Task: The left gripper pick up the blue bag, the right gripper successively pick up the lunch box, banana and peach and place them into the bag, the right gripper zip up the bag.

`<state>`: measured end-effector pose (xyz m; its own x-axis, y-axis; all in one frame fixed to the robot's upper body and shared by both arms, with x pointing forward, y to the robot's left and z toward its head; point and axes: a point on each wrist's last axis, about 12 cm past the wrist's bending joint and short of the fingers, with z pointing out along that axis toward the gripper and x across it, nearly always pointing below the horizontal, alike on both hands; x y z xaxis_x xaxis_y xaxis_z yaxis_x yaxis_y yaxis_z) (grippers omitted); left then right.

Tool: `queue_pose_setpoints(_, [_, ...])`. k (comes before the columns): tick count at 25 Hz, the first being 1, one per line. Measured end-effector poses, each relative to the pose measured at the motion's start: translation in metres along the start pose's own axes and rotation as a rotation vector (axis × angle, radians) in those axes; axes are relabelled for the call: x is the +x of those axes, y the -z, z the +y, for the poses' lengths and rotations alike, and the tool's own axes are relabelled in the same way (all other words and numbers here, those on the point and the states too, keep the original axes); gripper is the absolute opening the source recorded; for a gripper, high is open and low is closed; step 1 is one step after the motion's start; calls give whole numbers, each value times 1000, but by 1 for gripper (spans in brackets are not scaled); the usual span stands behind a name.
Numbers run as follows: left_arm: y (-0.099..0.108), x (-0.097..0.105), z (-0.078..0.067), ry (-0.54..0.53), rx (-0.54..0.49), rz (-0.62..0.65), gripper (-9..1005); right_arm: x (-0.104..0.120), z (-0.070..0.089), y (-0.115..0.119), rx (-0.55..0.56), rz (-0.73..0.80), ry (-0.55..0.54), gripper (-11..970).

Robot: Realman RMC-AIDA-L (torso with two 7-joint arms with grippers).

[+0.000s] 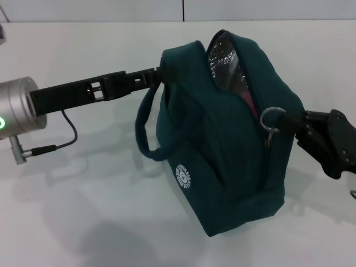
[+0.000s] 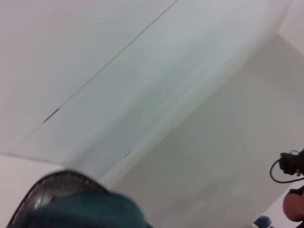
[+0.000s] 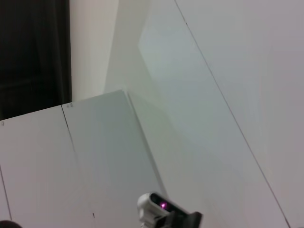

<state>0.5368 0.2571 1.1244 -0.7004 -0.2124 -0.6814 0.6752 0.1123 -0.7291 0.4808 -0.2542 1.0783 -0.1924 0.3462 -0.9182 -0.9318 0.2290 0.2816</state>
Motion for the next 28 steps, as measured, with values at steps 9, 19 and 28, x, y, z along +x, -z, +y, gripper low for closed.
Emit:
queue_pose_setpoints(9, [19, 10, -14, -176, 77, -60, 736, -9, -14, -29, -60, 20, 24, 1])
queue_pose_setpoints(19, [48, 38, -19, -307, 26, -137, 760, -22, -32, -62, -87, 51, 48, 1])
queue_pose_setpoints(28, [60, 64, -21, -388, -38, -185, 760, -35, -47, -91, -99, 78, 98, 2])
